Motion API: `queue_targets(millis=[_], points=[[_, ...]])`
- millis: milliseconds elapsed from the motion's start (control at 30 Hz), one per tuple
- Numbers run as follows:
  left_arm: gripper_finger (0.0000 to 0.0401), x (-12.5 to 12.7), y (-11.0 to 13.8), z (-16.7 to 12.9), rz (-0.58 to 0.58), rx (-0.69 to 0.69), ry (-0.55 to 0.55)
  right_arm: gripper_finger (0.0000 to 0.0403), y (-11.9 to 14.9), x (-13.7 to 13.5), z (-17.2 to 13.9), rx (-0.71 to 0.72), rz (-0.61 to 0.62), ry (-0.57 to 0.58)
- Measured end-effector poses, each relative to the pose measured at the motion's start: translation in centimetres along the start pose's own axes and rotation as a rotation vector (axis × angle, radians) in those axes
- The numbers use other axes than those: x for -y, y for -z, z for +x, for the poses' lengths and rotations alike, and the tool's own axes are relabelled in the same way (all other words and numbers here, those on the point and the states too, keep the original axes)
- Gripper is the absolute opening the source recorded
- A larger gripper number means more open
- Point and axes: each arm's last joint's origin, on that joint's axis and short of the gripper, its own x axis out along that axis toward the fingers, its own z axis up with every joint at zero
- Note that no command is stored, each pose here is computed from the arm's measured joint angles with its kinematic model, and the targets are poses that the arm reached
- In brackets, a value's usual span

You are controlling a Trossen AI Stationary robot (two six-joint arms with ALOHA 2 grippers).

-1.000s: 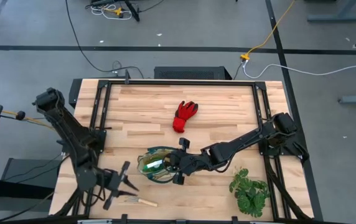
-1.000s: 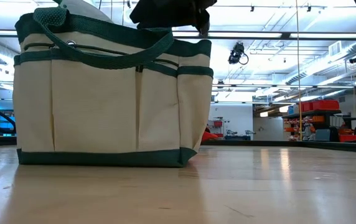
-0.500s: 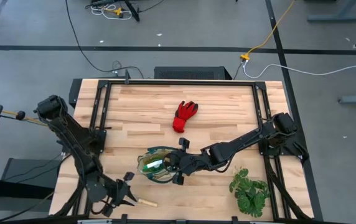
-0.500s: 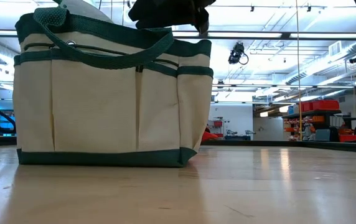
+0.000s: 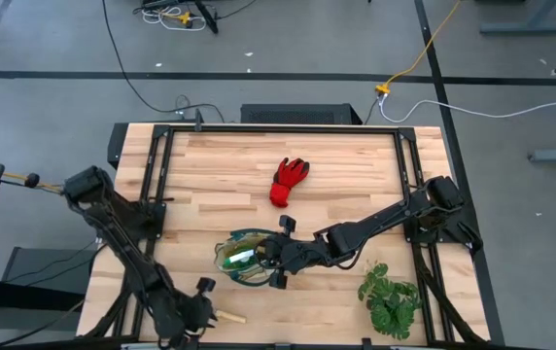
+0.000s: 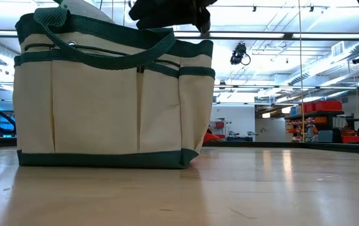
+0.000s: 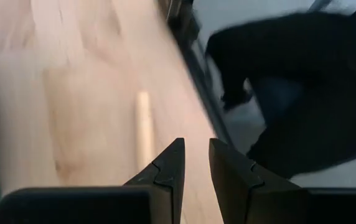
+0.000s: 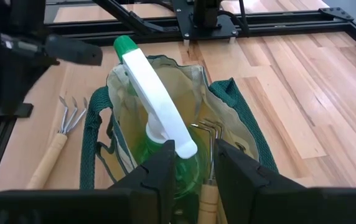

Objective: Pick & Place Garden tools in Gardening bag
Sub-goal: Put the hand rake into the gardening bag

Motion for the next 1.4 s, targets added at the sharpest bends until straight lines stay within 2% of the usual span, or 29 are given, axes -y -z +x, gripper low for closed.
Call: queue_targets(millis=[233, 500, 800, 967, 1400], points=[[0.008, 0.5, 0.7, 2.3, 0.014, -0.233, -0.141, 0.0112, 0.0, 0.0, 0.0, 0.002, 0.001, -0.001], [0.008, 1.4, -0.3, 3.3, 0.003, -0.229, -0.138, 0.0112, 0.0, 0.0, 0.0, 0.003, 0.005, -0.001], [0.008, 0.3, -0.5, 3.4, -0.004, -0.276, -0.183, 0.0112, -0.1, 0.0, 0.0, 0.006, 0.006, -0.002], [0.0082, 0.3, -0.4, 3.4, -0.005, -0.293, -0.17, 0.0112, -0.1, 0.0, 0.0, 0.006, 0.006, -0.002], [0.0172, 0.4, -0.4, 3.4, -0.009, -0.301, -0.156, 0.0112, -0.1, 0.0, 0.0, 0.006, 0.006, -0.002]])
